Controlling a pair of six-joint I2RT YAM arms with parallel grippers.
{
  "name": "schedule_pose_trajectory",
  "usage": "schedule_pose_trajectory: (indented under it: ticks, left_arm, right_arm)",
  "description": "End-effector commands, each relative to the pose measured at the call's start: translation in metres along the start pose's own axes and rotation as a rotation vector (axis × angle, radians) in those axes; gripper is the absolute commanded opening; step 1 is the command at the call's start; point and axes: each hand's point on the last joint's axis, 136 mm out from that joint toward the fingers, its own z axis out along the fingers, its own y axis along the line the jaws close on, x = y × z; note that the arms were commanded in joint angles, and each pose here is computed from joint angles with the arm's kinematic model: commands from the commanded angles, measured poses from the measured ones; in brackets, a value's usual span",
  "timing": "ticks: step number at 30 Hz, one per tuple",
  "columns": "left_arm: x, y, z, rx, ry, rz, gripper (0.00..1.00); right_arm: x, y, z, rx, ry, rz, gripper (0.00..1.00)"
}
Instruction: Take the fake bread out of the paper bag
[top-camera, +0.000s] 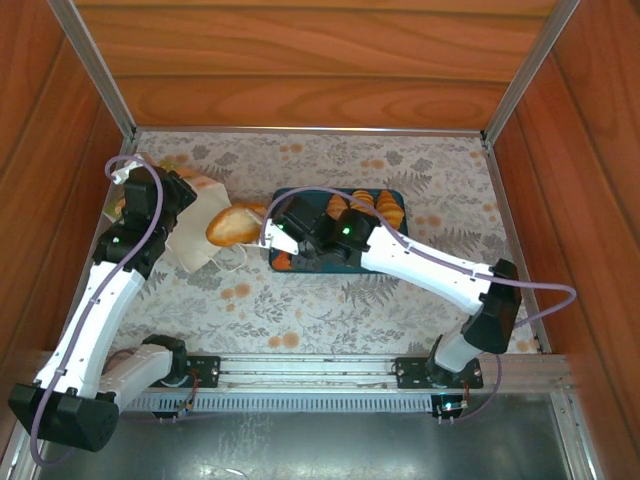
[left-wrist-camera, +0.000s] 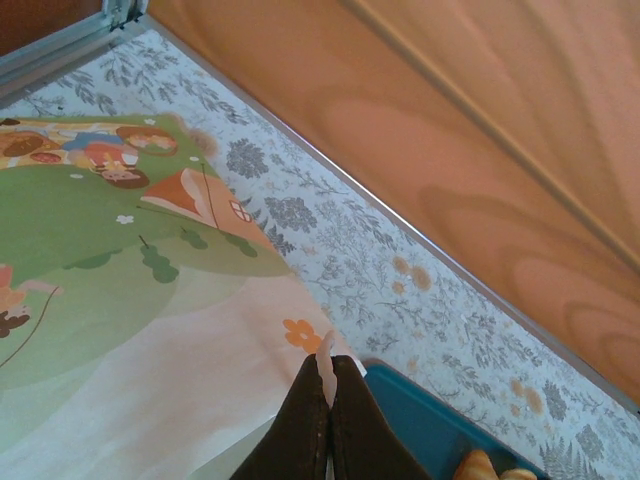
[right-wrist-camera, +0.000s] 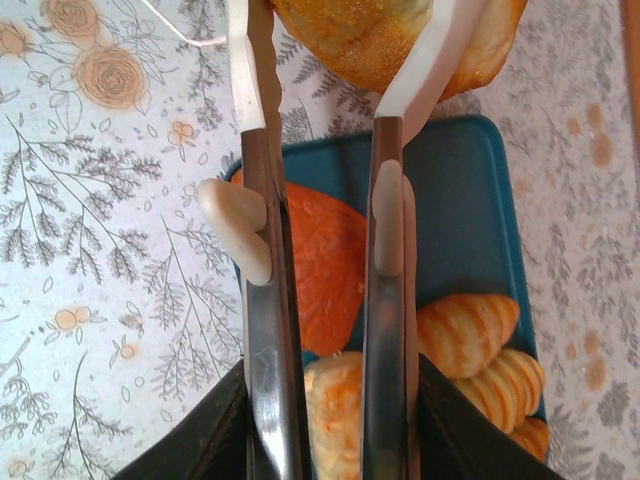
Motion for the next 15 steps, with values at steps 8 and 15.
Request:
schedule_pose_trajectory:
  ticks: [8,15]
  left_arm:
    - [-0.013,-0.002,-0.009,0.01,-0.044,0.005,0.0]
    - [-0.013,-0.002,-0.013,0.017,-0.048,0.002,0.0]
  right_arm:
    - [0.025,-0.033,-0.046,0.156,-0.009,0.065,0.37]
    - [0.047,-0.054,-0.059,0.175,0.004,0.151,0.37]
